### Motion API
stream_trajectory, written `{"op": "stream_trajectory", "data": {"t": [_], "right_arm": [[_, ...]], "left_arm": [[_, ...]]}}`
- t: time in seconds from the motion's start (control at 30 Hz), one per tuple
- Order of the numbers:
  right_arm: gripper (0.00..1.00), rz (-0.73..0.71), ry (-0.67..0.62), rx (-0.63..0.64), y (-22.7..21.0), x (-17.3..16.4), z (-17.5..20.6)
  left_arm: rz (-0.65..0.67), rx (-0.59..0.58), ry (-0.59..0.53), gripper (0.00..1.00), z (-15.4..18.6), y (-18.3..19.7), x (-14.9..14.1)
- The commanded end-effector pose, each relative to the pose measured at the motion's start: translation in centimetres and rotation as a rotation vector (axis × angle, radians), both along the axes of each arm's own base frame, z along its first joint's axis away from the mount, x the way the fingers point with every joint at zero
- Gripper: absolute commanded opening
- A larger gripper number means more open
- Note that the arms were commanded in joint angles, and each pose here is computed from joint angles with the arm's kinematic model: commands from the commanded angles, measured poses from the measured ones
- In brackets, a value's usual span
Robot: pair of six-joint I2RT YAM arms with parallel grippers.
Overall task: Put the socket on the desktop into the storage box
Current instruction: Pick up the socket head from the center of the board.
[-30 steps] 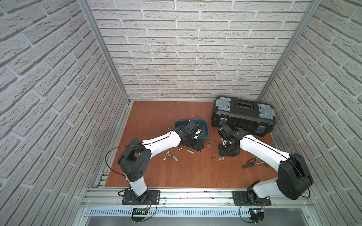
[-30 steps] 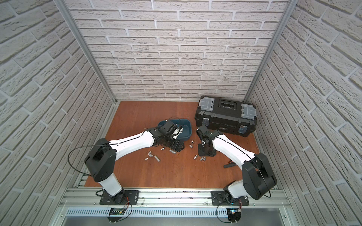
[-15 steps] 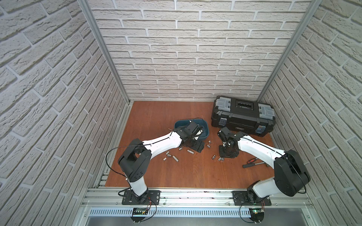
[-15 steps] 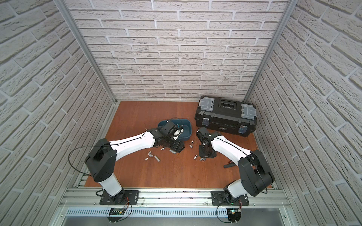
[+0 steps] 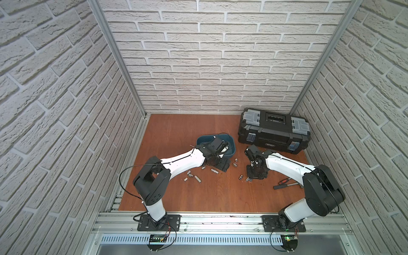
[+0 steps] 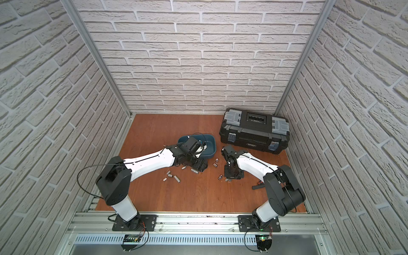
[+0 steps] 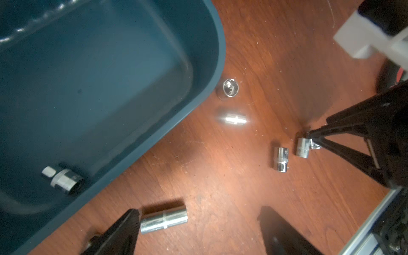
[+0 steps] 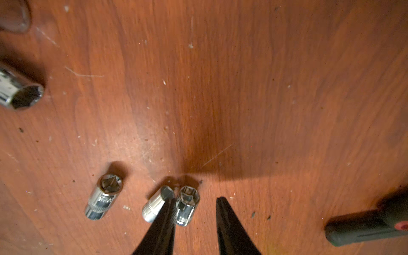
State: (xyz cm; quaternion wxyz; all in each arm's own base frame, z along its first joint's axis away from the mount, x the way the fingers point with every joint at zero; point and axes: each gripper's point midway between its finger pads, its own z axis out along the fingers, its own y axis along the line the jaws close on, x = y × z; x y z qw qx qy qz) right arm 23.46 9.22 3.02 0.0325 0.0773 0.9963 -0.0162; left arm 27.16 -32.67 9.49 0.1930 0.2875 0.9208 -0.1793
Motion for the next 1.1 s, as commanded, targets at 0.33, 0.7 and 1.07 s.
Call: {"op": "stream_trajectory", "data": {"t": [0.33, 0.7, 1.07], "right_arm": [[0.33, -0.029, 0.027, -0.004, -0.3, -0.4, -1.2], [0.38, -0.069, 0.046, 0.008, -0.4, -1.5, -1.7], [0.22, -0.076, 0.046, 0.039, 0.0, -1.7, -1.9]], "left_arm": [[0.011, 0.001, -0.017, 0.89, 0.0, 0.2, 0.0], [0.012, 0.007, -0.017, 0.89, -0.1, 0.2, 0.0], [0.015, 0.011, -0.024, 0.89, -0.1, 0.4, 0.1]]}}
